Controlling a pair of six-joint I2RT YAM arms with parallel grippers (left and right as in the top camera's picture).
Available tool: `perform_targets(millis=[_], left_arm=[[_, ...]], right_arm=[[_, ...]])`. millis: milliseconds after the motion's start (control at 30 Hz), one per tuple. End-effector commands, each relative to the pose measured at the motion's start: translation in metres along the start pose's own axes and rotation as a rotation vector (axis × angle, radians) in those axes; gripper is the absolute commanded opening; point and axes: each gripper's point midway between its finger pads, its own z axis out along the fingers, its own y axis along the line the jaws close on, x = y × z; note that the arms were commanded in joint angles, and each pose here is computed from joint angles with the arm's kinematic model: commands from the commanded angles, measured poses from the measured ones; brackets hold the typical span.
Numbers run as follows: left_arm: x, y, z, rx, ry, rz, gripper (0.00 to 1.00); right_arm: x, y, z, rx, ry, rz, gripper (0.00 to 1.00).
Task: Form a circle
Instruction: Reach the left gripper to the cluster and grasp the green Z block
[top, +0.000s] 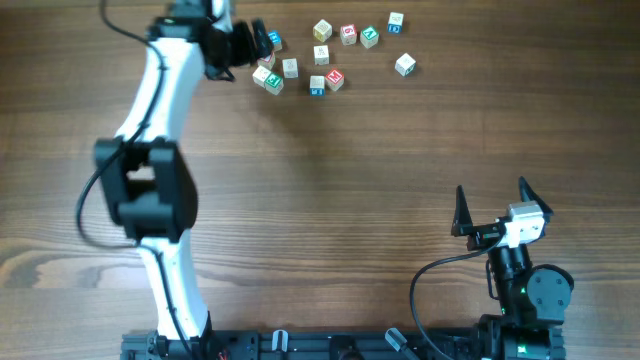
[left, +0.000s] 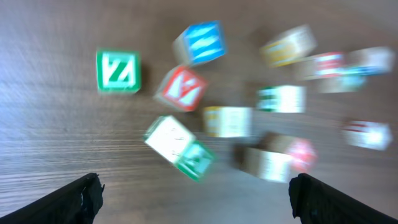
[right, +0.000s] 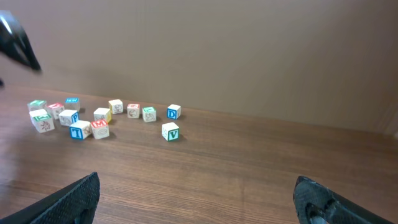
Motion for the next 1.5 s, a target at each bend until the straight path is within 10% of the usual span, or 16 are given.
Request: perform_targets(millis=[0,767,1233,1467], left_arm=[[0.015,0.015,0.045,-0.120,0.021,-0.040,1.00],[0.019,0.042,0.082,-0.225,-0.035,-0.206,0.84],[0.020,0.043,0.083,-0.226,-0.032,-0.206,0.61],[0.030,0.047,0.082,-0.248,0.009,-0.213,0.26]], right_arm=[[-0.002,-0.002,0.000,0.010,-0.008,-0.008,1.00],[-0.002,-0.002,0.000,0.010,-0.008,-0.008,1.00],[-0.002,-0.002,0.000,0.010,-0.008,-0.007,1.00],[-0.002,-0.002,0.000,0.010,-0.008,-0.008,1.00]])
